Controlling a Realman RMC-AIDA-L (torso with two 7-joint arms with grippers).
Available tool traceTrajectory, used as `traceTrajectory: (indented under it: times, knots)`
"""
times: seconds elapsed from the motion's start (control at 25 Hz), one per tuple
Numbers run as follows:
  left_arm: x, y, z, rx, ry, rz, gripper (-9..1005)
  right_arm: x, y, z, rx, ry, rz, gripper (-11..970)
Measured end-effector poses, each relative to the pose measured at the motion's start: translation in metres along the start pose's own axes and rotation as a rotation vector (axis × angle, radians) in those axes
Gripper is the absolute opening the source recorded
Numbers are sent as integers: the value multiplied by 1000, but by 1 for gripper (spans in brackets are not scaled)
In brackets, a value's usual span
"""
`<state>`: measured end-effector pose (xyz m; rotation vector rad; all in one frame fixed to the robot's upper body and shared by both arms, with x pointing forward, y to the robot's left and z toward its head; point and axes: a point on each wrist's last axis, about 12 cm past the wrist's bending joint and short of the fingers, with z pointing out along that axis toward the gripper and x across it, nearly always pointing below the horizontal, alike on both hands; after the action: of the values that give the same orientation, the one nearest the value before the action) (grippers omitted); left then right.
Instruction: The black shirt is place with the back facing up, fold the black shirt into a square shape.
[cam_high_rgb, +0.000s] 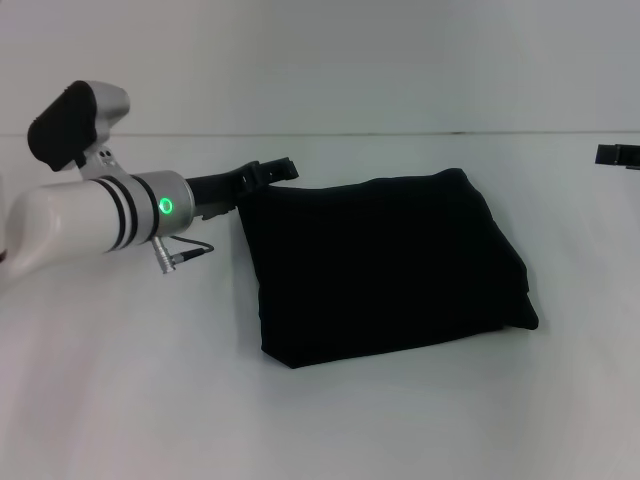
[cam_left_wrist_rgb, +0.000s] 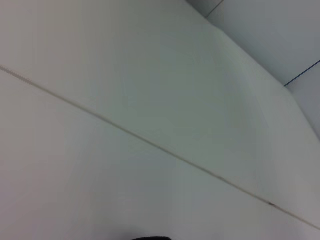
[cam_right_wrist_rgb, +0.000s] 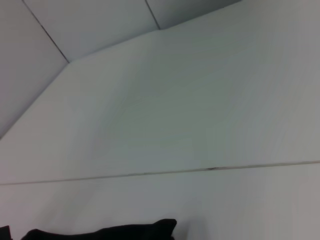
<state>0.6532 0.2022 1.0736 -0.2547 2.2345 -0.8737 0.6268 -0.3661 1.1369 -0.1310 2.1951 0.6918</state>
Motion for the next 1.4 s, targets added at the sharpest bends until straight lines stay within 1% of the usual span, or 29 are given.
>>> traceTrajectory:
  times: [0.2,0.68,0.88,1.12,1.4]
  knots:
    - [5,1,3,-28,-7,-2,902,1,0,3,16,10,-18,643]
    - [7,5,3,-57,-16,1,890,0,-2,2,30,8,-25,642]
    - [11,-1,6,-45,17,33,884,0,-1,3,30,10,-27,641]
    - [12,-5,8,-34,24,36,878,0,-1,5,33,8,-27,641]
    - [15,-1,6,-46,-1,41,728,1,-2,4,36,9,-24,640]
